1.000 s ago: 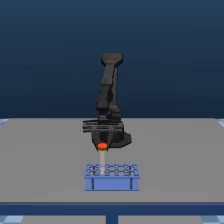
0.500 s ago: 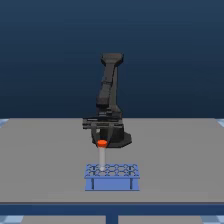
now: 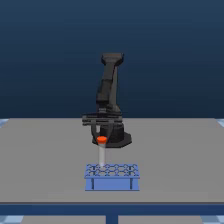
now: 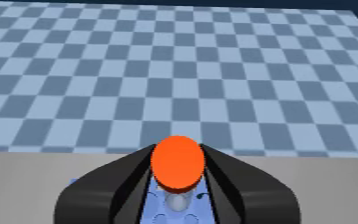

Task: Pick up the centrifuge tube on the rack

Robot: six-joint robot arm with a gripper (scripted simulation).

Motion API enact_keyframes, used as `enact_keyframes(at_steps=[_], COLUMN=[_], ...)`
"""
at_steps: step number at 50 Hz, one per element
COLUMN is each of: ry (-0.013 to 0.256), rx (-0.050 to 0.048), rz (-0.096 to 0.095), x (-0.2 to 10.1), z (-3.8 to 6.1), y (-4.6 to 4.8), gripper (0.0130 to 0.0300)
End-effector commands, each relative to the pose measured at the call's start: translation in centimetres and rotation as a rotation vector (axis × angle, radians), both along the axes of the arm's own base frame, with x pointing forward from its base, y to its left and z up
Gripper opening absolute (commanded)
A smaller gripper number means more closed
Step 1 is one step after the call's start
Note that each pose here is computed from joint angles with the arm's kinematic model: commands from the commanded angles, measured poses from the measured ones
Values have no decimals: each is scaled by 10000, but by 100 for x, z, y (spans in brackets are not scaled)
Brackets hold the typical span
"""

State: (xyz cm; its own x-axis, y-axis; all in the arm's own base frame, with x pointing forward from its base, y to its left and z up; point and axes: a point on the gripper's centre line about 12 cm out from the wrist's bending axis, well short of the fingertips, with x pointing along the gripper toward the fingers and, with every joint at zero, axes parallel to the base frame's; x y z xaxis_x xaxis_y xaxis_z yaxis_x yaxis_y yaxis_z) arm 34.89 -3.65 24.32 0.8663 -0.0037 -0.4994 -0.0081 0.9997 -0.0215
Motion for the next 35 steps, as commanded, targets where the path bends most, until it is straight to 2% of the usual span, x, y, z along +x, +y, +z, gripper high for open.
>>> enact_keyframes(at_steps=[1, 21, 35], ry=[16, 16, 16], rx=[212, 212, 212], rz=[-88, -88, -88], x=[-1, -1, -1], z=[39, 154, 196], y=[3, 3, 3], gripper=[130, 130, 130])
